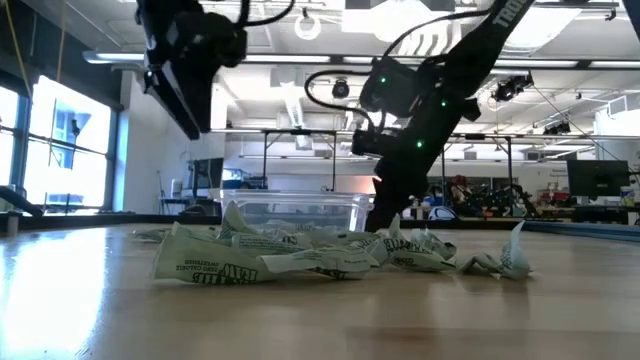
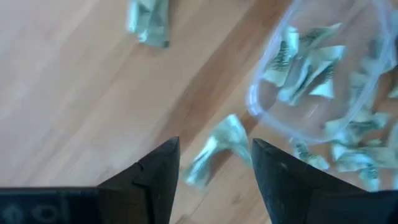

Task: Pick and place Stevia / Truvia into bins
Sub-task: Put the stevia packet into the transparent container

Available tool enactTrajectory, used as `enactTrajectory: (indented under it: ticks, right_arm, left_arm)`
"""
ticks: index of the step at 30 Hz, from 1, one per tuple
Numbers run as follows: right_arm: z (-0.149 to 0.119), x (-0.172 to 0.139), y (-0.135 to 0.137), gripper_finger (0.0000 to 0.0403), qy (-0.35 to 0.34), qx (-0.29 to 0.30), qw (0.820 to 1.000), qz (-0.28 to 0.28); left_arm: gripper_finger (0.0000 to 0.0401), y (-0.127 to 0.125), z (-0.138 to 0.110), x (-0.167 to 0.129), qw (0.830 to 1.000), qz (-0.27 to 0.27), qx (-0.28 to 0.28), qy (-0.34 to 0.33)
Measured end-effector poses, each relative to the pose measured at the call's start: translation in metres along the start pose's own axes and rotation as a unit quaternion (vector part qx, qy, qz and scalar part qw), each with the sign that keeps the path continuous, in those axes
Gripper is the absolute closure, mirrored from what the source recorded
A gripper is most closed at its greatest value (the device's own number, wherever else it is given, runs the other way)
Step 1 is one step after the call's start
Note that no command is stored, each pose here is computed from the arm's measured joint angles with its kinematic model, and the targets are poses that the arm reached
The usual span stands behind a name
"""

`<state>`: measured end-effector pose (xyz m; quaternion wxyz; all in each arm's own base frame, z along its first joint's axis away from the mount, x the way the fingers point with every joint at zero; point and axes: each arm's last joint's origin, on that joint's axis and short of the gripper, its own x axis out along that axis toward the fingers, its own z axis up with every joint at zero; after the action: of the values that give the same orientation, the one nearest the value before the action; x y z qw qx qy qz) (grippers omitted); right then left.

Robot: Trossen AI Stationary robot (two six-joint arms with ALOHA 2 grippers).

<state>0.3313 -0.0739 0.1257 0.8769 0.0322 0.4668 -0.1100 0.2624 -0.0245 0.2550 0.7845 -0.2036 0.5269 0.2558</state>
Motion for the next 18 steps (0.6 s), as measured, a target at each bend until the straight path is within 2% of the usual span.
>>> enactTrajectory:
  ticks: [5, 9, 14, 15, 18]
  right_arm:
    - [-0.001, 0.011, -0.006, 0.0200, 0.013, 0.027, 1.000, -0.003]
    - [0.000, 0.013, -0.011, 0.0264, 0.015, 0.049, 0.999, -0.006]
    - [0.012, 0.011, -0.020, 0.0379, 0.011, 0.047, 0.999, -0.021]
    - [0.015, 0.009, -0.021, 0.0390, 0.017, 0.042, 0.999, -0.028]
    - [0.029, 0.001, -0.021, 0.0389, 0.037, 0.026, 0.998, -0.033]
  left_arm:
    - [0.0195, 0.015, -0.015, -0.005, 1.000, -0.001, -0.008, 0.005]
    - [0.0209, 0.024, -0.024, -0.006, 0.999, -0.012, -0.029, -0.007]
    - [0.0220, 0.032, -0.034, -0.001, 0.998, -0.028, -0.051, -0.019]
    - [0.0222, 0.033, -0.036, 0.000, 0.998, -0.031, -0.053, -0.018]
    - [0.0224, 0.034, -0.039, 0.003, 0.998, -0.038, -0.054, -0.016]
